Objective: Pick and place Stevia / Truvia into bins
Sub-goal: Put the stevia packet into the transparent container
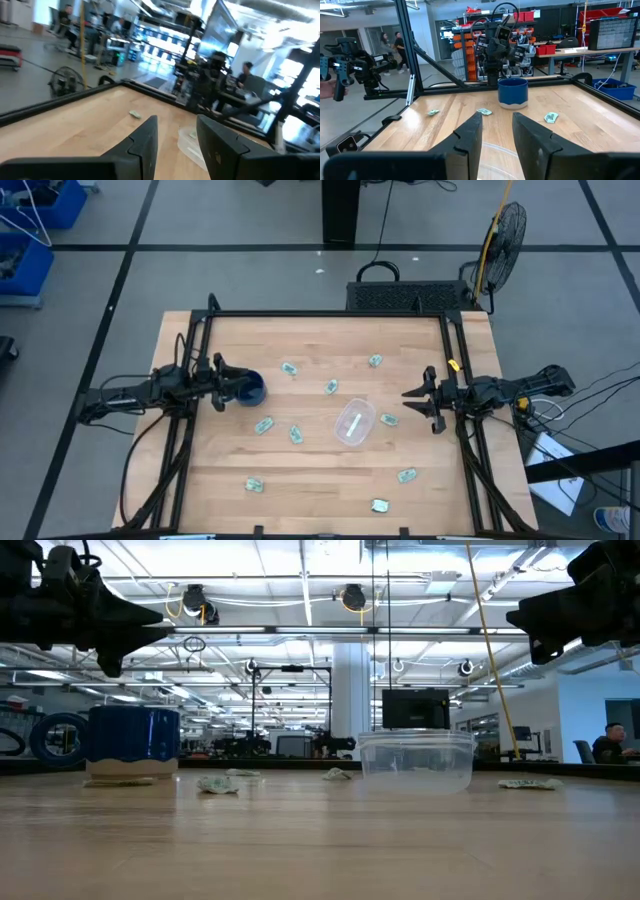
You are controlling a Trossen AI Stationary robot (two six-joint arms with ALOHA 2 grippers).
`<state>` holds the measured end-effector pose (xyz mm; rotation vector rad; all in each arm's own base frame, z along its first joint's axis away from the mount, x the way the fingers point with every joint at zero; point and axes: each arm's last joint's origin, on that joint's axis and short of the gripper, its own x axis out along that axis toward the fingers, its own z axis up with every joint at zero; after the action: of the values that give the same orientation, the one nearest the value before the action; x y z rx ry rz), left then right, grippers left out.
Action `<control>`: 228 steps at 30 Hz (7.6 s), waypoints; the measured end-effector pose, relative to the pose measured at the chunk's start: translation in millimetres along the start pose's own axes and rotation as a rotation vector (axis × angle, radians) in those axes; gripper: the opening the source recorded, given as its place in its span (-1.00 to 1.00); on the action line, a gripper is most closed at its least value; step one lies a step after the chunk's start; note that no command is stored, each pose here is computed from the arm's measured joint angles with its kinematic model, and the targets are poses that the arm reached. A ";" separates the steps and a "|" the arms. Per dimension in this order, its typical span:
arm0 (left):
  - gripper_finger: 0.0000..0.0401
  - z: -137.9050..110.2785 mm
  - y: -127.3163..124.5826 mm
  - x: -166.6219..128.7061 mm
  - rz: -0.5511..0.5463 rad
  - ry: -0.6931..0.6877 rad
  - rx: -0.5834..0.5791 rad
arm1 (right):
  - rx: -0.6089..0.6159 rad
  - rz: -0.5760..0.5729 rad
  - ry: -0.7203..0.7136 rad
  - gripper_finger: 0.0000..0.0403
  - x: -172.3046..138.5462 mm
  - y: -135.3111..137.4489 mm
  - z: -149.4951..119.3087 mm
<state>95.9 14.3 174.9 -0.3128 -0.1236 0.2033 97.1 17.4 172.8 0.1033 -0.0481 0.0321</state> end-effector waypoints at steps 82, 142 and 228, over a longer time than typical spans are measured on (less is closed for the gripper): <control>-0.30 20.0 -22.9 220.0 0.363 0.380 0.244 | -0.110 -0.562 0.596 0.02 84.2 -108.9 -31.5; -0.30 28.6 -12.7 222.9 0.355 0.337 0.292 | -0.164 0.097 0.820 -0.94 155.4 1.7 -31.0; -0.98 -30.6 37.5 202.5 0.540 0.841 -0.064 | -0.518 -0.141 0.478 -0.21 166.0 -34.7 16.3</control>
<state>290.6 84.2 152.1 -0.4695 0.7964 0.5846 263.3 -14.0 193.7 -0.4199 0.4277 -0.0969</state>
